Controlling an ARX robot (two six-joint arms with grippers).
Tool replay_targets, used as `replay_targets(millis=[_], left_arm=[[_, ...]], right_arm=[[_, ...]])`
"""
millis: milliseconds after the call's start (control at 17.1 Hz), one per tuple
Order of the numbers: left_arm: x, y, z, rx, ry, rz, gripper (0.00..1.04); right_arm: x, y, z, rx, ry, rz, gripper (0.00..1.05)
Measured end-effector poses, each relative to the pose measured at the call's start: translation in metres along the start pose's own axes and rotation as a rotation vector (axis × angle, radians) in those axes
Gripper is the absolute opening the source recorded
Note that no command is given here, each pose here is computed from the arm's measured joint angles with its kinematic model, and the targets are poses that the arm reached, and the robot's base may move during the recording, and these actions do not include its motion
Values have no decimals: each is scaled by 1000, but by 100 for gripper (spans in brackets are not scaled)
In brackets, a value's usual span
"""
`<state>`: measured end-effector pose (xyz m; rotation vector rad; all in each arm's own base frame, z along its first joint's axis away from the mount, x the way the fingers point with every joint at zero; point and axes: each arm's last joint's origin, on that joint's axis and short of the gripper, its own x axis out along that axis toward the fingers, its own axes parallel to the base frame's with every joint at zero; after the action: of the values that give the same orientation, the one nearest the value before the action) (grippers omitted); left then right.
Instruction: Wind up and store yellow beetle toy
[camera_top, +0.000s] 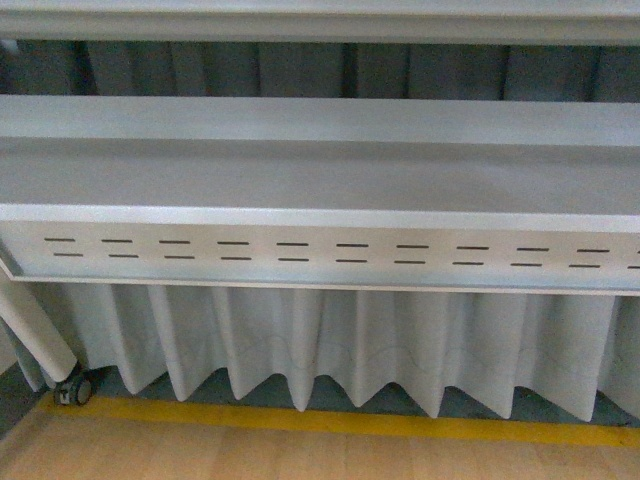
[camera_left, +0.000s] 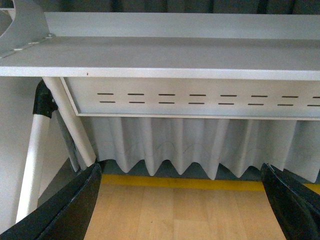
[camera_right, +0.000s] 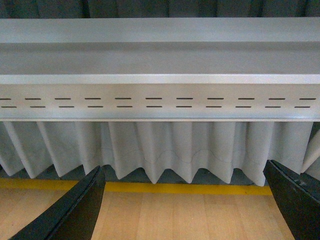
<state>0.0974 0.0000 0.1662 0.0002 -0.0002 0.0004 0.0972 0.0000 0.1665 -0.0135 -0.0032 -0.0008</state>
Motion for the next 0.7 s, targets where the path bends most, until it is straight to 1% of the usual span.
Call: replay_targets(millis=[701], left_arm=[[0, 0, 0, 0, 0, 0, 98]], right_arm=[[0, 0, 0, 0, 0, 0, 98]])
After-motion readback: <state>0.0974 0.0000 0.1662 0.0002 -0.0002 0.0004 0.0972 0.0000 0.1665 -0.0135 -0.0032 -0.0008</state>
